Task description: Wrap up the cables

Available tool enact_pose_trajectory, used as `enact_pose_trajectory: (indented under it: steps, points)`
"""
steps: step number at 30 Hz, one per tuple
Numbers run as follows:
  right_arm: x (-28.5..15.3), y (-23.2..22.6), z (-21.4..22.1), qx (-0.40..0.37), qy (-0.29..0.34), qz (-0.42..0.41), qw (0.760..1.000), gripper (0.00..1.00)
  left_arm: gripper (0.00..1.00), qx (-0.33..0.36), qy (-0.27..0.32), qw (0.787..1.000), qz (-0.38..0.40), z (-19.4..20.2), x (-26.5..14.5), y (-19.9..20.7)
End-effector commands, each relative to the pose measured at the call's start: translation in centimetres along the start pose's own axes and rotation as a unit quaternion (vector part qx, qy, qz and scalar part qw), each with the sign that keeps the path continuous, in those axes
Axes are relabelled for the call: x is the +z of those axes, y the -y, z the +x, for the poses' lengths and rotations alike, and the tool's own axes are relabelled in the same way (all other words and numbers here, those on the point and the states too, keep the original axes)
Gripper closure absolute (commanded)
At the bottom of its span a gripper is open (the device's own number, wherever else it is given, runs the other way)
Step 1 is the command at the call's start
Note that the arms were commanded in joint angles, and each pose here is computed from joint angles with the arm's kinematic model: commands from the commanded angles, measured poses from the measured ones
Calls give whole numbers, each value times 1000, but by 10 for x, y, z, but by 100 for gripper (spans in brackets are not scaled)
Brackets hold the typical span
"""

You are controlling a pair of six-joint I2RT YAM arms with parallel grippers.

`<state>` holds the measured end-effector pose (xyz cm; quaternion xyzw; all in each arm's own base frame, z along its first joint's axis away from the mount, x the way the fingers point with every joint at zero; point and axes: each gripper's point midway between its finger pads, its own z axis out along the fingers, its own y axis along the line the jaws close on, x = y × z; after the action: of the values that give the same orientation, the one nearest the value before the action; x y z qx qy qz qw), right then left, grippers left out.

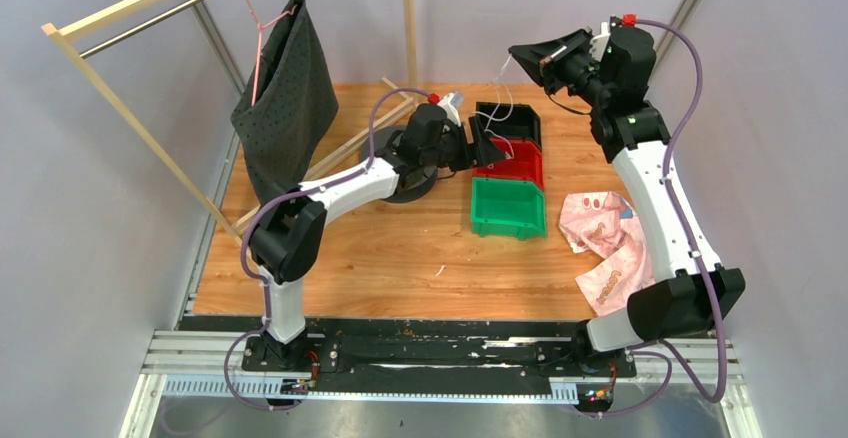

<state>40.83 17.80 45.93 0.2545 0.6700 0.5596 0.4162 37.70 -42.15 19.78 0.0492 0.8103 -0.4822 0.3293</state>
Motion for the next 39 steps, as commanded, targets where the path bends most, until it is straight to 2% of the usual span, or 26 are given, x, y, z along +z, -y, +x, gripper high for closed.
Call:
enact_pose_trajectory:
  steps: [1, 6, 12, 15, 20, 22, 27, 29, 31, 32, 35, 36, 39]
  points:
    - [2, -23, 3, -4, -2, -31, 1000, 99, 27, -22, 29, 999, 2, -5, 12, -2]
    - [1, -23, 5, 0, -5, -32, 999, 99, 28, -31, 26, 999, -4, -3, 26, -10]
    - [-1, -25, 6, 0, -5, -35, 999, 99, 39, -37, 24, 999, -9, -1, 34, -16]
    - [-3, -25, 7, 1, -5, -35, 999, 99, 55, -35, 24, 999, -11, 0, 33, -17]
    - [-6, -19, 7, 1, -2, -29, 1000, 99, 91, -27, 26, 999, -25, 5, 23, -24]
    - [-11, -12, 2, 0, 4, -23, 1000, 99, 100, -16, 23, 999, -18, 5, 12, -19]
    - [-44, 46, -30, -7, 55, 42, 998, 99, 100, 0, -28, 1000, 15, 13, -33, -7]
    - [-60, 82, -34, -19, 59, 88, 994, 99, 100, 30, -53, 998, 8, 17, -51, -4]
    - [-74, 116, -31, -35, 47, 134, 989, 99, 100, 78, -85, 993, -31, 15, -68, -6]
    - [-79, 129, -26, -53, 32, 147, 987, 94, 100, 103, -101, 989, -44, 13, -77, -5]
    - [-86, 143, -6, -136, -61, 150, 977, 50, 100, 191, -122, 971, -74, -6, -98, 2]
    - [-91, 145, -1, -163, -88, 161, 969, 41, 100, 216, -121, 966, -75, -15, -104, 8]
    - [-103, 123, -1, -272, -112, 138, 946, 27, 100, 268, -133, 953, -40, -31, -120, 31]
